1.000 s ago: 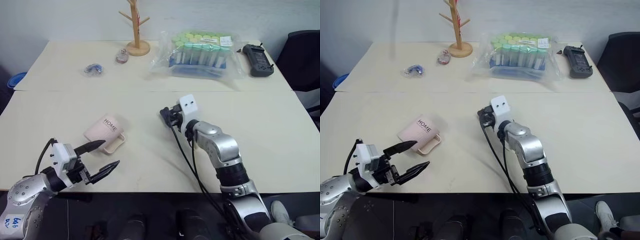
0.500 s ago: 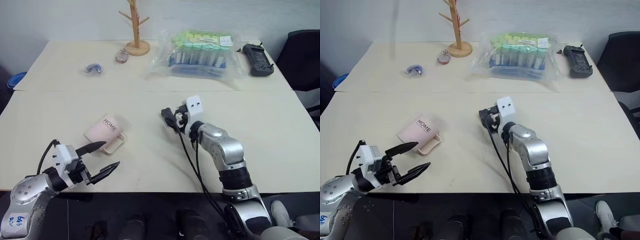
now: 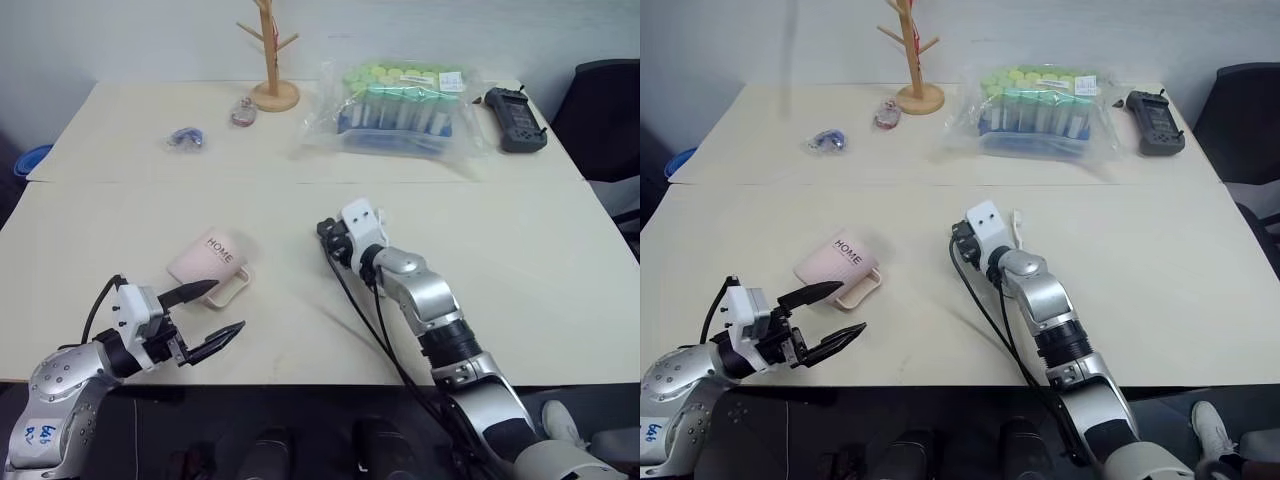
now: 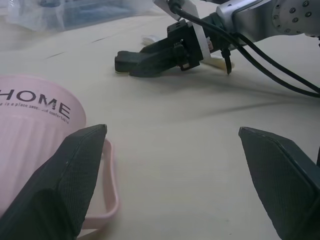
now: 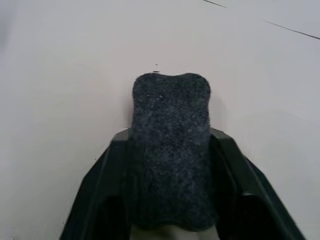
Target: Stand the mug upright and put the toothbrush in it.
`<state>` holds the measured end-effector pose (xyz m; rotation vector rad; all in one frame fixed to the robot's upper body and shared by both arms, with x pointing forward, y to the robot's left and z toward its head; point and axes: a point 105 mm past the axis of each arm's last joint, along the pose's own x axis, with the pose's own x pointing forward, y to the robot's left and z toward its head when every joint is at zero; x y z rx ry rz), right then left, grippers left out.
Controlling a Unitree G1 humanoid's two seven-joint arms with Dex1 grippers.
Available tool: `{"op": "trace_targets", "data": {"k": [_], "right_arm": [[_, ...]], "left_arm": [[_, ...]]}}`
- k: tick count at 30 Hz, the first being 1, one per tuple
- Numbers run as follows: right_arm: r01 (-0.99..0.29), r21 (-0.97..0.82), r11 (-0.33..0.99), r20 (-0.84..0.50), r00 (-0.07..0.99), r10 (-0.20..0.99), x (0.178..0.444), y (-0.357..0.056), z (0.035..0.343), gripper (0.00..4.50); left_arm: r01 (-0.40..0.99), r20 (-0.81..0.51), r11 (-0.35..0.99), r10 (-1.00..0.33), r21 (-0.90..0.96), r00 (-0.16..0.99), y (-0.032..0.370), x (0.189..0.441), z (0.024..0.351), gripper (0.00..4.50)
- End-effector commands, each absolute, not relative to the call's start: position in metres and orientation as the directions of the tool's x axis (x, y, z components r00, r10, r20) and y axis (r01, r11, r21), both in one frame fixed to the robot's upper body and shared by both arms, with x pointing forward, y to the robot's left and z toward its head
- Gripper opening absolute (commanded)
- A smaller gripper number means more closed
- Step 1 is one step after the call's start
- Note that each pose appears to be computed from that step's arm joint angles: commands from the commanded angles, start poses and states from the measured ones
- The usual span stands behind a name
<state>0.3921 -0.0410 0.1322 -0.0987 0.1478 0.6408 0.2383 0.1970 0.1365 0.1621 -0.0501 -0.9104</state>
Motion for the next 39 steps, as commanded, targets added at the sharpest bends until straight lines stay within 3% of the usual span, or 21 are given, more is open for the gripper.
{"op": "trace_targets", "data": {"k": [1, 6, 11, 14, 15, 18, 19, 20, 23, 28, 31, 33, 39], "right_arm": [[-0.64, -0.006, 0.769, 0.133, 0.761, 0.635, 0.374, -0.077, 0.207, 1.54], [-0.466, -0.121, 0.877, 0.078, 0.876, 0.476, 0.368, -0.185, 0.208, 1.54], [-0.258, -0.242, 0.935, -0.073, 0.966, 0.248, 0.358, -0.288, 0.17, 1.54], [-0.234, -0.305, 0.923, -0.168, 0.967, 0.19, 0.344, -0.331, 0.14, 1.54], [-0.231, -0.295, 0.927, -0.176, 0.967, 0.185, 0.34, -0.339, 0.135, 1.83], [-0.277, -0.272, 0.922, -0.136, 0.959, 0.249, 0.334, -0.34, 0.137, 2.73], [-0.293, -0.288, 0.912, -0.123, 0.956, 0.268, 0.333, -0.339, 0.14, 3.26], [-0.316, -0.319, 0.894, -0.106, 0.949, 0.298, 0.33, -0.336, 0.145, 3.39], [-0.431, -0.403, 0.807, 0.031, 0.875, 0.483, 0.311, -0.314, 0.17, 4.35], [-0.66, -0.416, 0.625, -0.016, 0.693, 0.721, 0.278, -0.27, 0.167, 4.43], [-0.772, -0.37, 0.516, -0.046, 0.57, 0.82, 0.262, -0.245, 0.158, 4.43], [-0.802, -0.342, 0.49, -0.039, 0.533, 0.845, 0.257, -0.237, 0.155, 4.43], [-0.83, -0.414, 0.374, -0.089, 0.446, 0.891, 0.236, -0.213, 0.128, 4.43]], "left_arm": [[0.792, 0.018, 0.584, -0.807, 0.176, 0.591, 0.187, 0.236, 0.147, 4.5], [0.782, 0.012, 0.596, -0.797, 0.18, 0.604, 0.19, 0.237, 0.148, 4.5], [0.773, 0.001, 0.604, -0.788, 0.196, 0.616, 0.196, 0.237, 0.149, 4.5], [0.77, -0.022, 0.606, -0.783, 0.2, 0.622, 0.204, 0.235, 0.15, 4.5], [0.764, -0.027, 0.612, -0.777, 0.203, 0.629, 0.208, 0.235, 0.151, 4.5], [0.738, -0.033, 0.64, -0.75, 0.211, 0.66, 0.221, 0.236, 0.153, 4.5], [0.729, -0.039, 0.65, -0.74, 0.216, 0.671, 0.225, 0.235, 0.154, 4.5], [0.717, -0.046, 0.661, -0.728, 0.221, 0.684, 0.231, 0.235, 0.154, 4.5], [0.648, -0.07, 0.717, -0.655, 0.256, 0.752, 0.26, 0.232, 0.155, 4.5], [0.471, -0.16, 0.816, -0.444, 0.335, 0.882, 0.324, 0.225, 0.149, 4.5], [0.428, -0.246, 0.832, -0.358, 0.353, 0.901, 0.346, 0.217, 0.142, 4.5], [0.42, -0.302, 0.847, -0.327, 0.325, 0.895, 0.351, 0.212, 0.137, 4.5], [0.541, -0.429, 0.823, -0.43, 0.176, 0.794, 0.315, 0.198, 0.126, 4.5]]}}
